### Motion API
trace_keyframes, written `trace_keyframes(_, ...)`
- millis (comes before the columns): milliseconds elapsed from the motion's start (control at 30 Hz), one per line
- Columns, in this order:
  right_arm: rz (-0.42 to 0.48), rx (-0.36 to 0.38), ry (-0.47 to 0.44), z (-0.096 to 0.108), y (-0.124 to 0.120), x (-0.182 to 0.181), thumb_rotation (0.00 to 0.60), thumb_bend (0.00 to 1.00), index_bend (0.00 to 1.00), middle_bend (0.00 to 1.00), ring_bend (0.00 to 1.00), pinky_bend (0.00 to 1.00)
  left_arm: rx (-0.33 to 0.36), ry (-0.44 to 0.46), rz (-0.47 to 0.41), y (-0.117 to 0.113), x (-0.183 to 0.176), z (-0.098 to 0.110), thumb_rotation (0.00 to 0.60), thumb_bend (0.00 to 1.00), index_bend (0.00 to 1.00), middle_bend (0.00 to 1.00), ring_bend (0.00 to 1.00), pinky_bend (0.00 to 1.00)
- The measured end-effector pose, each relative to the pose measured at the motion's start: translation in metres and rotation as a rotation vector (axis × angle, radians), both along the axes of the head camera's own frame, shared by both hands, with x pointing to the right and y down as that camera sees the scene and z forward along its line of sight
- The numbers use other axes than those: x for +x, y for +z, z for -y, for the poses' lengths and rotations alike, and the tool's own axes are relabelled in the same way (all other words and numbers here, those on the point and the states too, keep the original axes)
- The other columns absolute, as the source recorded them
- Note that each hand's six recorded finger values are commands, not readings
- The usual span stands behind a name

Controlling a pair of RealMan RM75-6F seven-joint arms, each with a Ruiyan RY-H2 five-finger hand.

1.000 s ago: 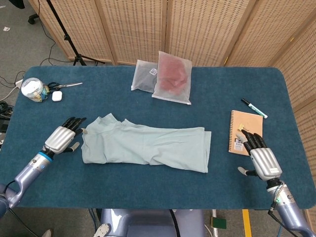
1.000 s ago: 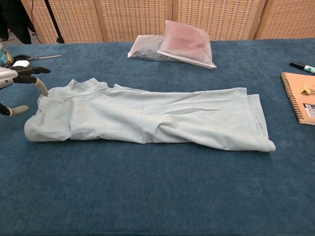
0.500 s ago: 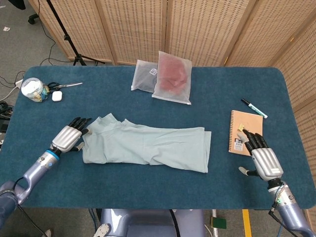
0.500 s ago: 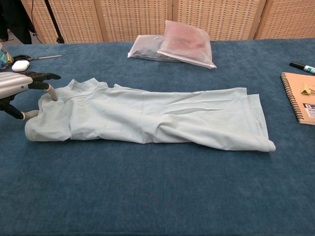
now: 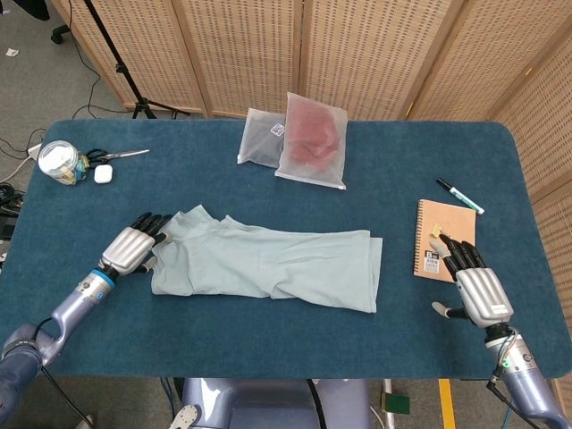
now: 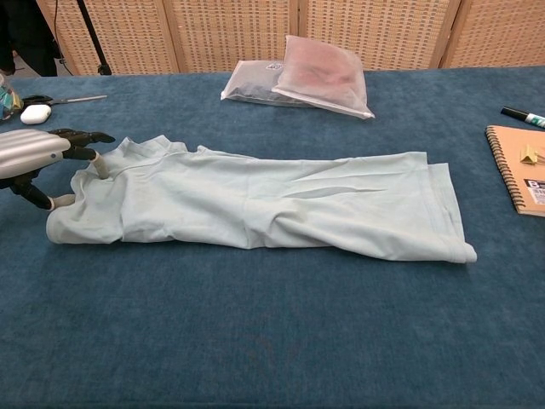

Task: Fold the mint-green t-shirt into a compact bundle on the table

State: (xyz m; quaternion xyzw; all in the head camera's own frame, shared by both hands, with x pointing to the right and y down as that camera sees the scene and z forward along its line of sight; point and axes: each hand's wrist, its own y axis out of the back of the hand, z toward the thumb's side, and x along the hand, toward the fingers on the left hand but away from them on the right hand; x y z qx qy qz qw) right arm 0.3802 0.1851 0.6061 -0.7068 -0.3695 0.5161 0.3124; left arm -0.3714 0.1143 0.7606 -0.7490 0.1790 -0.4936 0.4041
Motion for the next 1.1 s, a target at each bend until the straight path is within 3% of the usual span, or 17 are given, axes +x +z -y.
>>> trace_keyframes(400,0.003,-0.001,0.004,0.000,-0.001,0.001,0.600,0.13,0.00,0.00,0.00,0.00,0.003,0.022,0.030,0.006,0.007,0.002,0.600,0.40,0.36,0.00,0.00,0.00)
trace_keyframes(467,0.004,0.000,0.003,0.001,-0.001,0.001,0.600,0.13,0.00,0.00,0.00,0.00,0.003,0.024,0.032,0.007,0.009,0.002,0.600,0.40,0.40,0.00,0.00,0.00)
trace_keyframes(667,0.012,0.001,0.001,0.000,-0.003,0.000,0.600,0.13,0.00,0.00,0.00,0.00,0.008,0.024,0.036,0.009,0.012,0.001,0.600,0.40,0.67,0.00,0.00,0.00)
trace_keyframes(767,0.017,0.001,-0.001,-0.001,-0.004,-0.001,0.600,0.13,0.00,0.00,0.00,0.00,0.019,0.014,0.034,0.009,0.013,0.002,0.600,0.40,0.73,0.00,0.00,0.00)
trace_keyframes(1100,0.025,0.000,-0.002,-0.001,-0.005,-0.001,0.600,0.13,0.00,0.00,0.00,0.00,0.038,0.001,0.040,0.008,0.012,0.004,0.600,0.58,0.79,0.00,0.00,0.00)
